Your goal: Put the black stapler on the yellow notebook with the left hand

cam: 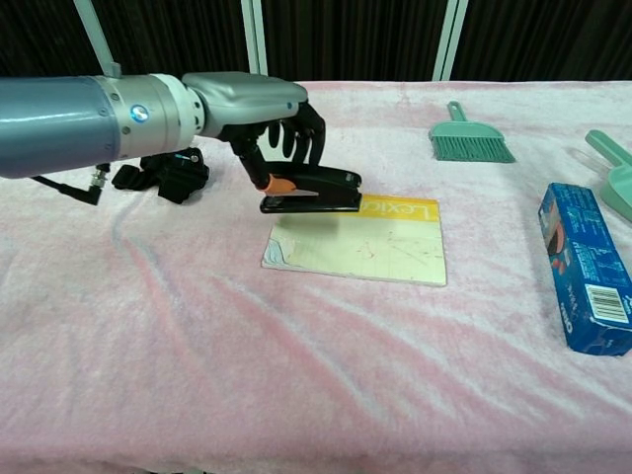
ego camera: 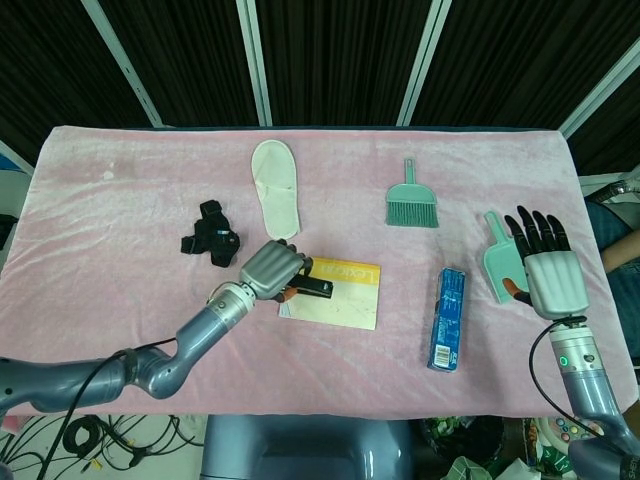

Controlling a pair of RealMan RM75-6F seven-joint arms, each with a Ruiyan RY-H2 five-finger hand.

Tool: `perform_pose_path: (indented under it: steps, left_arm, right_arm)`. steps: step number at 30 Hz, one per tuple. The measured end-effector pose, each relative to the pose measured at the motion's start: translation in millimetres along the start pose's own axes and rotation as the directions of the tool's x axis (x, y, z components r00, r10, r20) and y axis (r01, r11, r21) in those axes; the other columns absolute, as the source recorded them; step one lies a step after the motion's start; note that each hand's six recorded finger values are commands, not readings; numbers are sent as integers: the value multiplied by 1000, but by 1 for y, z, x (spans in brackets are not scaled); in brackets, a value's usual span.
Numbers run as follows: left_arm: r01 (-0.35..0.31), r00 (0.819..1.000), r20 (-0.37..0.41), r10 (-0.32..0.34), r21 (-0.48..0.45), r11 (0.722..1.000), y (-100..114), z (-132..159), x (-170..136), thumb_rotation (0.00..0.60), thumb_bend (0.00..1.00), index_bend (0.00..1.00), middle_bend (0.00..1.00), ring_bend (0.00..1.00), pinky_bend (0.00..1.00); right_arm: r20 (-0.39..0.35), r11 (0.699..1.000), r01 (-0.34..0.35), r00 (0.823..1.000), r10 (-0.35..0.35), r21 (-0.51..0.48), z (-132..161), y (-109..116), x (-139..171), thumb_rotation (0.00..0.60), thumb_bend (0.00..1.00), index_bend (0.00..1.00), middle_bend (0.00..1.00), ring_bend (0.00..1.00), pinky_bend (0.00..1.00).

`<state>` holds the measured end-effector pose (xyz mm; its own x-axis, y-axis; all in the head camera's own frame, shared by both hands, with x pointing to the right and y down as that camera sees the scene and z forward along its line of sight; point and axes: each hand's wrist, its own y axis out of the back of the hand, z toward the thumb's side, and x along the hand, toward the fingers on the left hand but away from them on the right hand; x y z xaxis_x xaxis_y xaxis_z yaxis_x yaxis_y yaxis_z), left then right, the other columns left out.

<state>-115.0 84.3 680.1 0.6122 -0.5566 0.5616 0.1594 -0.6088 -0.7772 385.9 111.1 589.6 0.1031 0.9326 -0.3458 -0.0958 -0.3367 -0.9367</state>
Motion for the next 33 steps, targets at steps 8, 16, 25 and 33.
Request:
perform_pose_path:
  steps: [8,16,25,33]
  left_arm:
    - [21,1000,-5,-21,45,999,-7,27,30,600,432,440,503,350,339]
    - [41,998,-41,-38,74,996,-14,32,41,600,106,133,172,72,215]
    - [14,993,-118,-15,-12,1000,-8,30,41,600,24,50,55,0,73]
    - [-53,991,-124,50,-25,998,19,16,25,600,28,51,56,0,6]
  right_arm:
    - [4,1000,7,1000,-7,2,-1,3,-1,600,97,41,0,0,70]
    - [8,1000,13,1000,-13,0,-4,5,1,600,97,41,0,0,70]
    - [15,1000,16,1000,-16,-2,-7,6,2,600,98,41,0,0,70]
    - [12,1000,19,1000,-19,-6,-5,7,1,600,98,41,0,0,70]
